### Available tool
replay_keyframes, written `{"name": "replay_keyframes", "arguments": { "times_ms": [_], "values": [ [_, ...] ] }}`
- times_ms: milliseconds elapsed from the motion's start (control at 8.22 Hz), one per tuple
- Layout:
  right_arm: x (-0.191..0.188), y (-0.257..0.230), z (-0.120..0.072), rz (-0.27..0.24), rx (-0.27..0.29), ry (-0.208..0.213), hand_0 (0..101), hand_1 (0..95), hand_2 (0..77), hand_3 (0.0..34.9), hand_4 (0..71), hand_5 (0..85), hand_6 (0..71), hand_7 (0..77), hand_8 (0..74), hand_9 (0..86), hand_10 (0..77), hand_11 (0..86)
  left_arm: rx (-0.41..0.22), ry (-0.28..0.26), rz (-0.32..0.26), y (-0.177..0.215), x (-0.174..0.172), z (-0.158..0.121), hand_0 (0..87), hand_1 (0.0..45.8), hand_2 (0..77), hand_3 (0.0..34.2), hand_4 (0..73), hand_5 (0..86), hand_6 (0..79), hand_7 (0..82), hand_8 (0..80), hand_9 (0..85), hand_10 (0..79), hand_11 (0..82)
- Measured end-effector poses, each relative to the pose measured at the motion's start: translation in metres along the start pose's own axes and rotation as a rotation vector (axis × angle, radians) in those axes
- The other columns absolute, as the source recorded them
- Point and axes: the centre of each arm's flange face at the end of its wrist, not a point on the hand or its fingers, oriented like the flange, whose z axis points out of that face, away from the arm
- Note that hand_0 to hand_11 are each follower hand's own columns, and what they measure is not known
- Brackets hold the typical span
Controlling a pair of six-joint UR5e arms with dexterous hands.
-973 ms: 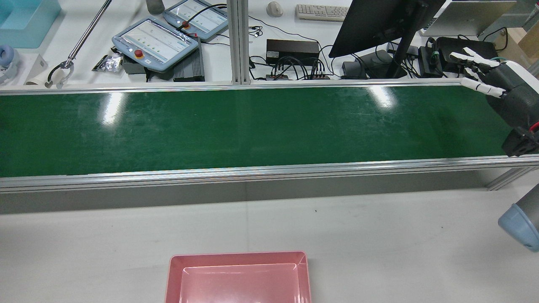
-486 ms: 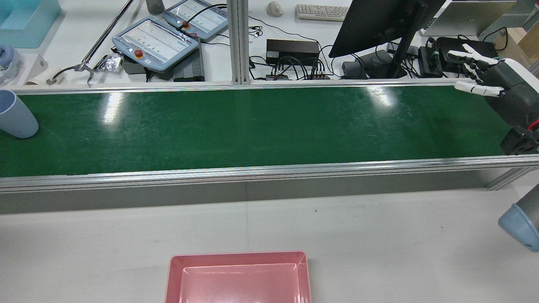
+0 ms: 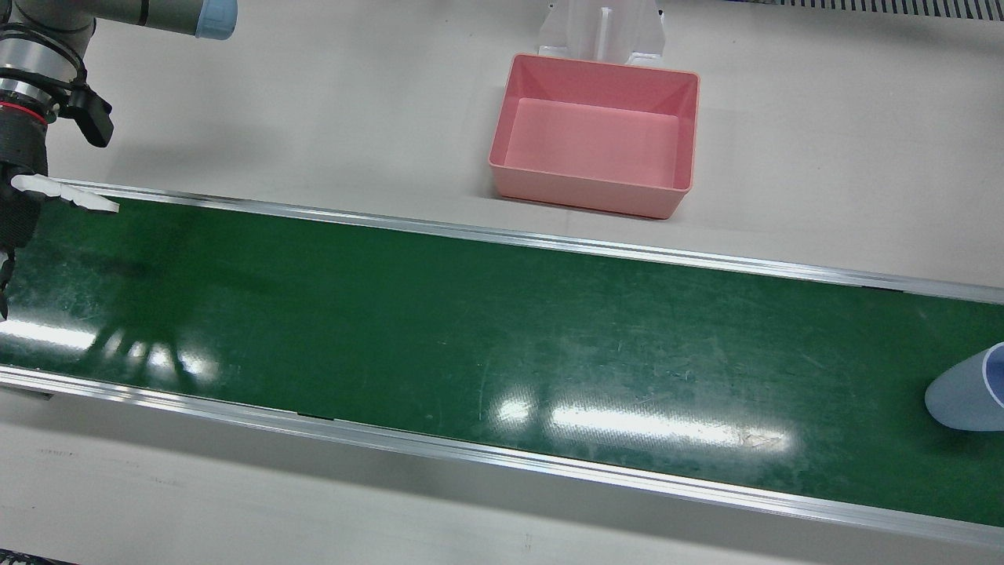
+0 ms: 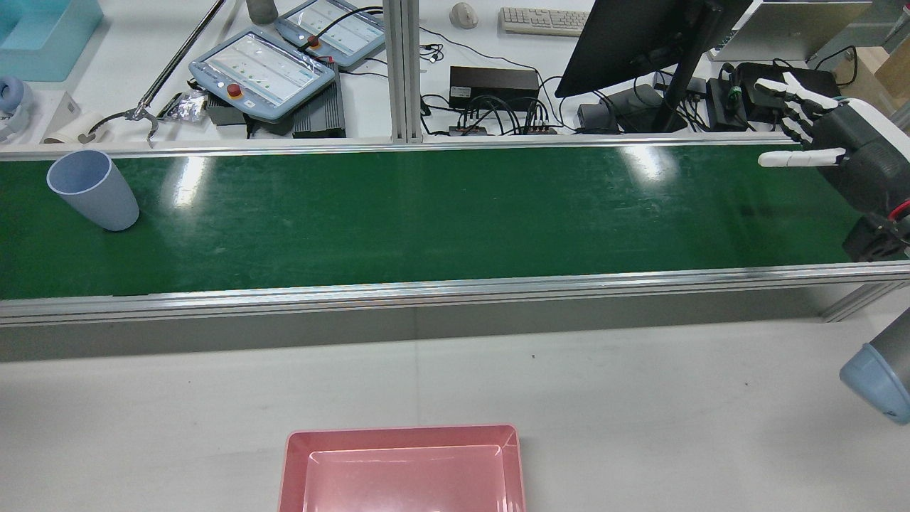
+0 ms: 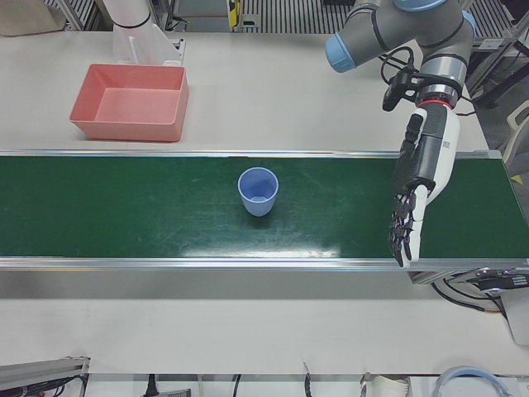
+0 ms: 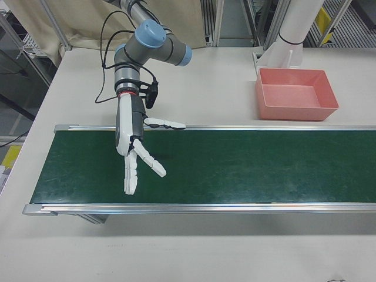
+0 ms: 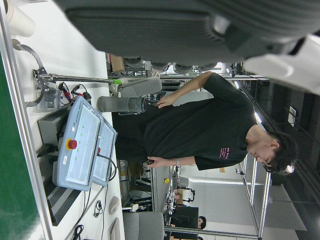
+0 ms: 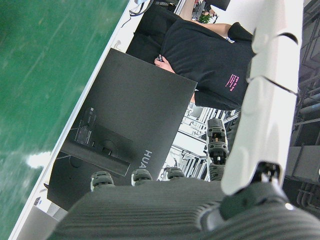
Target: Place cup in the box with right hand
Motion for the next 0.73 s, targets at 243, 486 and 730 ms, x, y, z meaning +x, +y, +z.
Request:
{"name": "replay_keyframes", "arguments": {
  "times_ms": [243,486,730],
  "values": [
    [0.0031,0.0006,0.0002,-0.001,-0.001,0.005,54,18.5,7.1,16.7,0.5,7.6,1.1,2.7,1.1,1.6,0.5,3.3,0.000,0.000,0.000,0.0000,0.0000,0.0000,0.1,0.5,0.5,0.0,1.1,0.0,0.5,0.0,0.0,0.0,0.0,0.0],
    [0.0051,0.0025,0.0013,0.000,-0.005,0.007,55,18.5,1.1,11.6,1.6,7.6,2.2,6.5,1.1,1.6,2.2,7.1,0.000,0.000,0.000,0.0000,0.0000,0.0000,0.0,0.5,0.5,0.0,1.1,0.5,0.0,0.0,0.0,0.0,0.0,0.0],
    [0.0069,0.0046,0.0023,0.001,-0.010,0.010,53,23.5,1.6,11.5,1.6,7.6,2.2,6.5,1.1,1.6,3.8,7.1,0.000,0.000,0.000,0.0000,0.0000,0.0000,0.0,0.5,0.5,0.0,1.1,0.5,0.5,0.0,0.0,0.0,0.0,0.0]
  ]
}}
